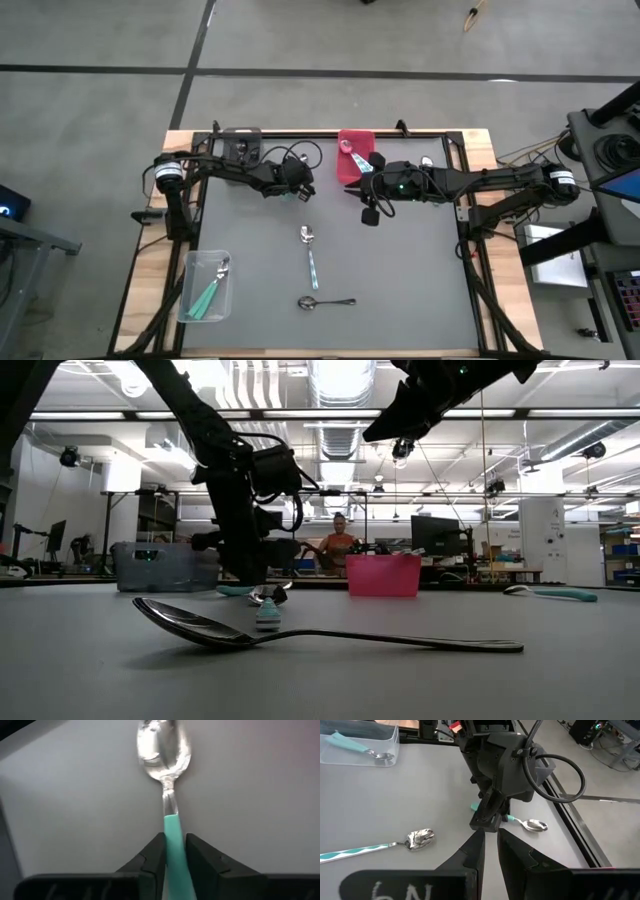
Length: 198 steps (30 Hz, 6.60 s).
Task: Sort silverware by color (type)
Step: Put the green spoon into the transparent bin
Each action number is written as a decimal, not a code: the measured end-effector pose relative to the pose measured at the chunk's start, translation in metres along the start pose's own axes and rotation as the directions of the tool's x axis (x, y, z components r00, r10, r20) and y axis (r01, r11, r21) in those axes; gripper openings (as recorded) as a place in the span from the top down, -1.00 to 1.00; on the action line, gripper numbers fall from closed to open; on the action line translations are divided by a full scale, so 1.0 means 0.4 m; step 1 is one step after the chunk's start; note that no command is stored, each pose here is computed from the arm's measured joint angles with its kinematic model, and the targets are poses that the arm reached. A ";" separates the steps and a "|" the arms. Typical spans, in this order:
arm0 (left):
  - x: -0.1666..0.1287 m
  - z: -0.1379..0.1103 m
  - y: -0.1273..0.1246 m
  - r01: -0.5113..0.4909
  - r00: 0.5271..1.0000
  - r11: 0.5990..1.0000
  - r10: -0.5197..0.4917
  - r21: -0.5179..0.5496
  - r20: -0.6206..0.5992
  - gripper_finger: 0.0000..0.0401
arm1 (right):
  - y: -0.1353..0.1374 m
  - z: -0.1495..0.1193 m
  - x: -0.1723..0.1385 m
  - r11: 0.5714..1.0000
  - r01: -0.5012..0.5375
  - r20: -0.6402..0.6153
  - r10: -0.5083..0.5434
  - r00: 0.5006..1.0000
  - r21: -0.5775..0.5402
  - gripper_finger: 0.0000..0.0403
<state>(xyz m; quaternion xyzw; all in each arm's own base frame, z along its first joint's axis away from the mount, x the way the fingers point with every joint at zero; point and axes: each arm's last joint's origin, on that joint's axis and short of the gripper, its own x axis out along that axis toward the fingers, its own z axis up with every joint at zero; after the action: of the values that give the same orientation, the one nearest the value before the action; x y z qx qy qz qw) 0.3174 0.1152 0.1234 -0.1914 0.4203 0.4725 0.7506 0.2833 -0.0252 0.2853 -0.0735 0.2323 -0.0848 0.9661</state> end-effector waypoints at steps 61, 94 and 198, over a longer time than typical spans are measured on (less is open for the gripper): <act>-0.501 -0.135 -0.012 0.595 0.782 0.803 -0.570 0.030 -0.253 0.86 | 0.001 -0.005 0.000 1.000 -0.003 -0.020 0.003 1.000 0.004 0.79; -0.783 -0.472 0.114 0.614 0.558 0.790 -0.436 -0.002 -0.706 0.84 | 0.001 -0.004 0.000 0.999 -0.002 -0.015 0.002 1.000 0.034 0.79; -0.663 -0.641 0.040 -0.035 0.851 0.999 0.029 -0.001 -0.524 0.83 | 0.001 -0.004 0.000 0.999 -0.001 -0.015 0.002 1.000 0.049 0.79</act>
<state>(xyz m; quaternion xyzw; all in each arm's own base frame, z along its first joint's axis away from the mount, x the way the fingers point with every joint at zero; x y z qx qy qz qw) 0.1351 -0.1982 0.1934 -0.3098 0.6094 0.4173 0.5988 0.2826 -0.0251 0.2840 -0.0487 0.2377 -0.0902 0.9659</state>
